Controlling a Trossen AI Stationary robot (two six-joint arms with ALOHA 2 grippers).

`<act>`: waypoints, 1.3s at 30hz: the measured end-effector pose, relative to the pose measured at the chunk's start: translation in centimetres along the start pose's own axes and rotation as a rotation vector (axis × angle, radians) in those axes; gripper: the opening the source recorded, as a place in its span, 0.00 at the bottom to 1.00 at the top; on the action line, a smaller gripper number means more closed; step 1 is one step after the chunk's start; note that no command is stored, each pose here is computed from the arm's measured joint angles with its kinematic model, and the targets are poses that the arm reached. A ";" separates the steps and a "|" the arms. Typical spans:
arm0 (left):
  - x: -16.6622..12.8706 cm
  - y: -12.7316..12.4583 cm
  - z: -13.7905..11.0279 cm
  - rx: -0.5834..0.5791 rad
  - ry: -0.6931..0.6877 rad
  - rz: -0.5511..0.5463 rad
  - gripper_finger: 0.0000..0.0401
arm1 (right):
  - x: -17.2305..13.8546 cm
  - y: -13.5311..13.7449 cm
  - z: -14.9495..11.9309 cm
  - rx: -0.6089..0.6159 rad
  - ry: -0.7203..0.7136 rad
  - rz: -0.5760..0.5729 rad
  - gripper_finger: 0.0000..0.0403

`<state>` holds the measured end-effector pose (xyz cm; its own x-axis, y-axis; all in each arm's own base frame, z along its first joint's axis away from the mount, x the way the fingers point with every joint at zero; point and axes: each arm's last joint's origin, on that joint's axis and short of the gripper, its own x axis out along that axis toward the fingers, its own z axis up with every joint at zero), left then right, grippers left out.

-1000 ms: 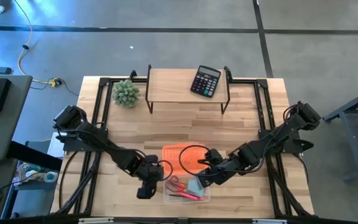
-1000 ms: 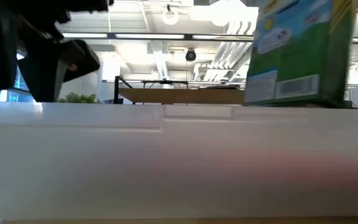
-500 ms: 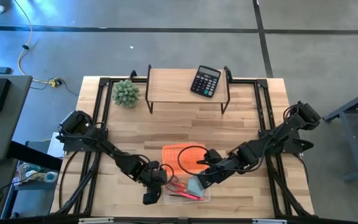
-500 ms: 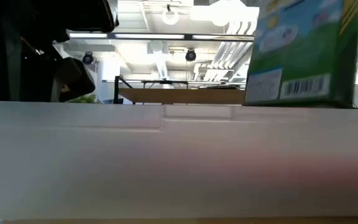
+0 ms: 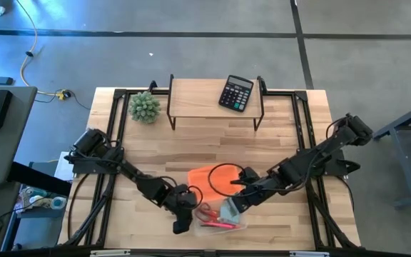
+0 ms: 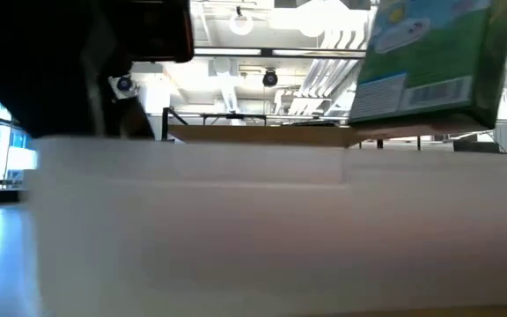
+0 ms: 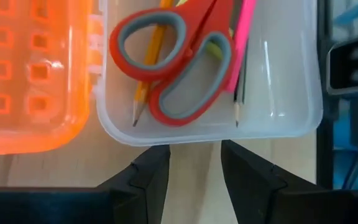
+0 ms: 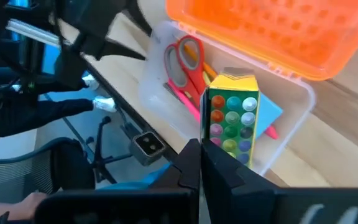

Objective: Pack school essentials
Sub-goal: Put the crayon box into the orange supply box

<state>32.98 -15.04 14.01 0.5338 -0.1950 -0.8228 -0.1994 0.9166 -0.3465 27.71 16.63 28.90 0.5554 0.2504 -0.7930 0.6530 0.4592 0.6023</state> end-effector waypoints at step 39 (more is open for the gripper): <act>-9.2 1.6 3.3 0.024 -0.064 -0.060 0.33 | -2.5 1.2 0.0 0.173 0.113 -0.424 0.00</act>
<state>30.46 -10.61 22.46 0.5959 -0.2279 -0.7700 -0.1459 0.9122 -0.3828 27.10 16.56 31.61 0.1682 0.1670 -0.9715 0.8915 0.3948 0.2222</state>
